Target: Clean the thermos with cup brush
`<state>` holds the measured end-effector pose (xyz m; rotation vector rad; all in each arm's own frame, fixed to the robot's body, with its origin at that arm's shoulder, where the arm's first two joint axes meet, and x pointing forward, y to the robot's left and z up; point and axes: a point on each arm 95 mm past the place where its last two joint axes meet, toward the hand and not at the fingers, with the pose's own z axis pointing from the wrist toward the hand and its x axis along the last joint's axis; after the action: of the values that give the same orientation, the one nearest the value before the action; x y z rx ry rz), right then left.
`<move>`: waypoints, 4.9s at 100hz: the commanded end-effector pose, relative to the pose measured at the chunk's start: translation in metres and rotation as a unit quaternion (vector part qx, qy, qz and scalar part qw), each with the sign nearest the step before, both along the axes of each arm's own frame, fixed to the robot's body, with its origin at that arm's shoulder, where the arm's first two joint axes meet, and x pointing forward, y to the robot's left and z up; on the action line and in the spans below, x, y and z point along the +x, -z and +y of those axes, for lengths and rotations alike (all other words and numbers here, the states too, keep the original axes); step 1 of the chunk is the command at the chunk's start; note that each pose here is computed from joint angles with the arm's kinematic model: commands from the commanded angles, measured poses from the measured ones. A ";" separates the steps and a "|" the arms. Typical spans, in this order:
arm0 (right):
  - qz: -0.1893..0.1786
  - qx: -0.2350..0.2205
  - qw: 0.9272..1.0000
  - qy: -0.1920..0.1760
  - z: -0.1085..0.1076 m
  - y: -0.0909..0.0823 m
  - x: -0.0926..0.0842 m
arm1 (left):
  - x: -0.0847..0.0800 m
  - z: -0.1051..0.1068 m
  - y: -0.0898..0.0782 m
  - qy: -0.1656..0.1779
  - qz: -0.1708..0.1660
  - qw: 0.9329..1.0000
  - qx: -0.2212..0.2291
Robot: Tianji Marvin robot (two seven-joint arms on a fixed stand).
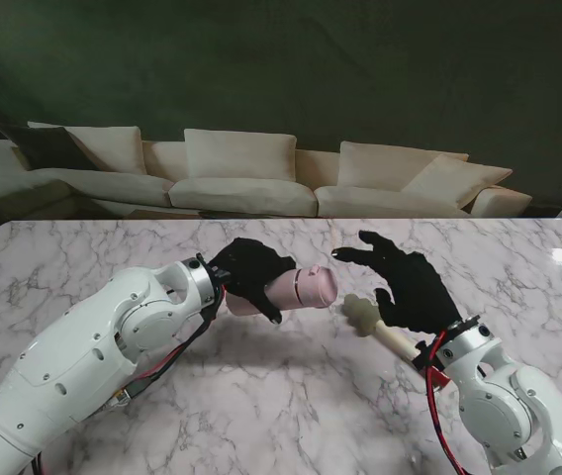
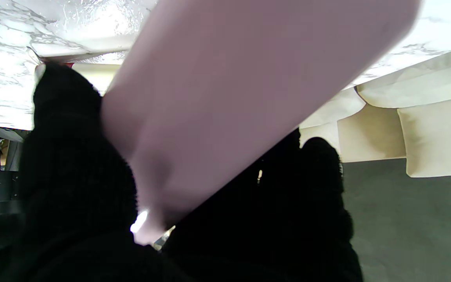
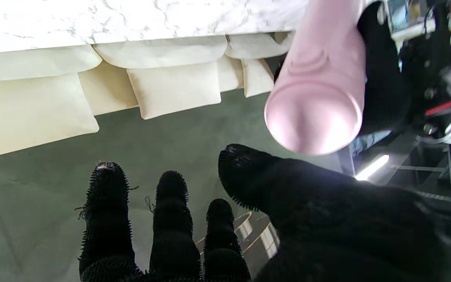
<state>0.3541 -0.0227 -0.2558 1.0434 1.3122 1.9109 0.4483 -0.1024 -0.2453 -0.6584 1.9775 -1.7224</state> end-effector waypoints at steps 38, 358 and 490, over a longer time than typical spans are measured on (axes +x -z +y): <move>-0.015 -0.073 0.997 -0.021 0.018 0.015 0.017 | -0.004 -0.008 -0.005 0.016 -0.001 1.000 -0.001; 0.010 0.005 0.993 0.114 0.069 0.014 -0.012 | -0.004 -0.014 0.002 0.022 0.015 1.000 0.010; 0.027 0.080 0.996 -0.010 0.068 0.020 0.001 | -0.002 -0.011 0.000 0.018 0.007 1.000 0.008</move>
<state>0.3589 0.0389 -0.2740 1.1487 1.2284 2.0365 0.4485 -0.1049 -0.2523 -0.6571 2.0222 -1.7010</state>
